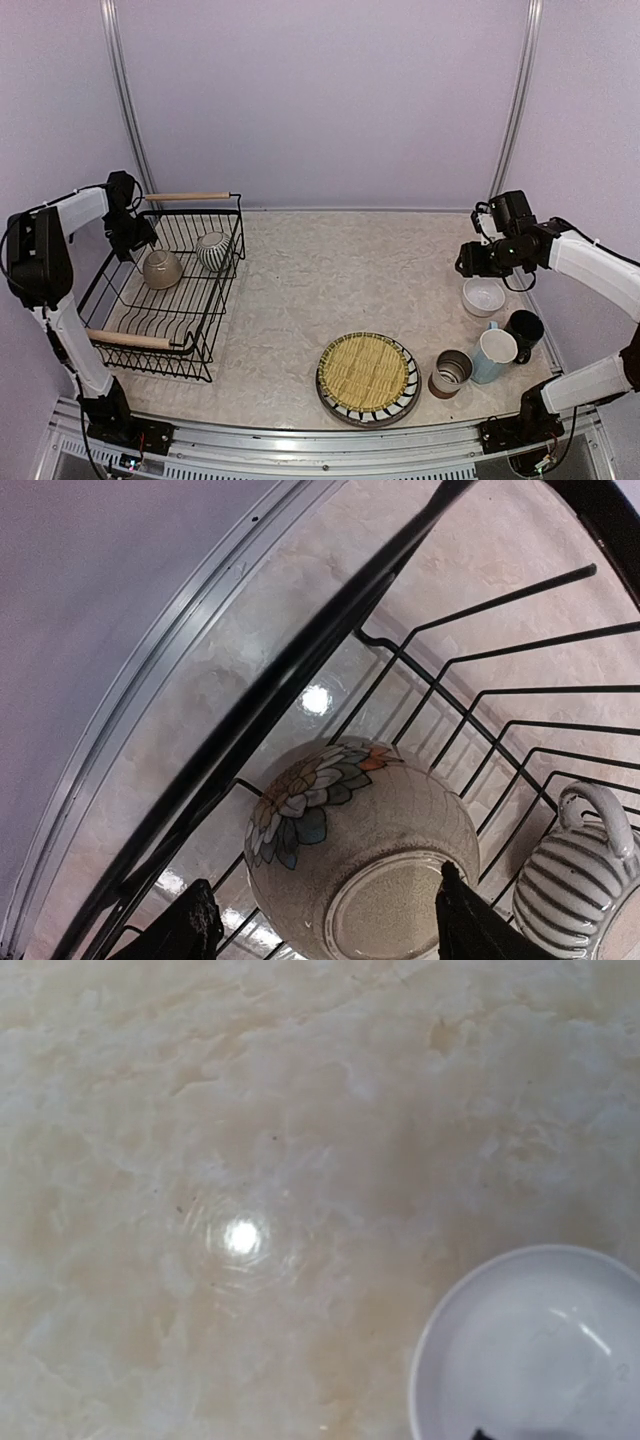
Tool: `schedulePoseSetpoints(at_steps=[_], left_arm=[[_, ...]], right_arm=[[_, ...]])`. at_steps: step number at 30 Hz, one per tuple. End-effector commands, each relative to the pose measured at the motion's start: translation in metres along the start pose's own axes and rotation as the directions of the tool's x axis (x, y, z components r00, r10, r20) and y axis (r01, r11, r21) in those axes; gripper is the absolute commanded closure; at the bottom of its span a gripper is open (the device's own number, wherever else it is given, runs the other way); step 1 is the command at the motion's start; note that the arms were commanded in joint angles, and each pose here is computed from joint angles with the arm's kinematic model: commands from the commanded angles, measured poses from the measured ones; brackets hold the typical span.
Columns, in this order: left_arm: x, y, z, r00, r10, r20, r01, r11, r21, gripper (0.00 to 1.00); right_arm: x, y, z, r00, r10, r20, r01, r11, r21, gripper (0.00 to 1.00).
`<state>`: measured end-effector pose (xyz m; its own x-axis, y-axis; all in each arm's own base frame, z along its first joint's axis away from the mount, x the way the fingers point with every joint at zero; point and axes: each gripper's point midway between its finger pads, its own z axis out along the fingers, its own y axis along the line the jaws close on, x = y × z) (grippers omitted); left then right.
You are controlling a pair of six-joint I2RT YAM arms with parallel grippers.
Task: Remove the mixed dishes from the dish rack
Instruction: Move the bowl to the dish rack.
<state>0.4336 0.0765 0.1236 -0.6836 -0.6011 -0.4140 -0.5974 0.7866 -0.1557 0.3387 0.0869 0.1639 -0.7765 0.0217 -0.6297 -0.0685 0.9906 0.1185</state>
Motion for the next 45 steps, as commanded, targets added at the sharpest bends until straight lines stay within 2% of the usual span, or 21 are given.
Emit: schedulePoseSetpoints(at_steps=[1,5,11,17,20,25,33,36,39,45], left_arm=[[-0.005,-0.015,0.018,0.999,0.029,-0.014,-0.028,0.999,0.04,0.3],[0.005,-0.027,0.033,0.996,0.07,-0.06,-0.068,0.997,0.033,0.3],[0.044,-0.033,0.043,0.982,0.128,-0.137,-0.128,0.992,0.008,0.34],[0.082,-0.038,0.033,0.971,0.133,-0.2,-0.126,0.991,0.05,0.37],[0.112,-0.05,0.026,0.955,0.169,-0.244,-0.15,0.984,0.095,0.37],[0.138,-0.062,0.012,0.94,0.17,-0.296,-0.117,0.975,0.19,0.37],[0.126,-0.039,-0.025,0.964,0.093,-0.25,-0.023,0.963,0.269,0.17],[0.126,-0.033,-0.036,0.967,0.062,-0.246,0.021,0.947,0.322,0.02],[0.135,-0.036,-0.042,0.956,0.032,-0.291,0.089,0.914,0.395,0.01],[0.151,-0.028,-0.023,0.937,-0.004,-0.349,0.143,0.916,0.375,0.01]], right_arm=[[0.012,0.0,-0.002,0.999,0.03,-0.036,-0.031,0.999,-0.021,0.39],[0.008,0.002,-0.003,0.999,0.032,-0.032,-0.033,0.999,-0.023,0.39],[0.007,0.007,-0.007,0.999,0.039,-0.026,-0.04,0.998,-0.054,0.39],[0.01,0.008,-0.005,0.999,0.038,-0.031,-0.04,0.997,-0.065,0.39],[0.012,0.009,-0.004,0.999,0.037,-0.032,-0.039,0.997,-0.069,0.39],[0.016,0.009,-0.003,0.999,0.039,-0.036,-0.041,0.996,-0.075,0.39],[0.023,0.008,-0.003,0.998,0.044,-0.036,-0.047,0.996,-0.077,0.38],[0.025,0.008,-0.002,0.998,0.044,-0.038,-0.047,0.996,-0.077,0.38],[0.025,0.009,0.0,0.998,0.048,-0.038,-0.051,0.995,-0.086,0.39],[0.022,0.011,-0.002,0.998,0.05,-0.026,-0.053,0.994,-0.095,0.38]])
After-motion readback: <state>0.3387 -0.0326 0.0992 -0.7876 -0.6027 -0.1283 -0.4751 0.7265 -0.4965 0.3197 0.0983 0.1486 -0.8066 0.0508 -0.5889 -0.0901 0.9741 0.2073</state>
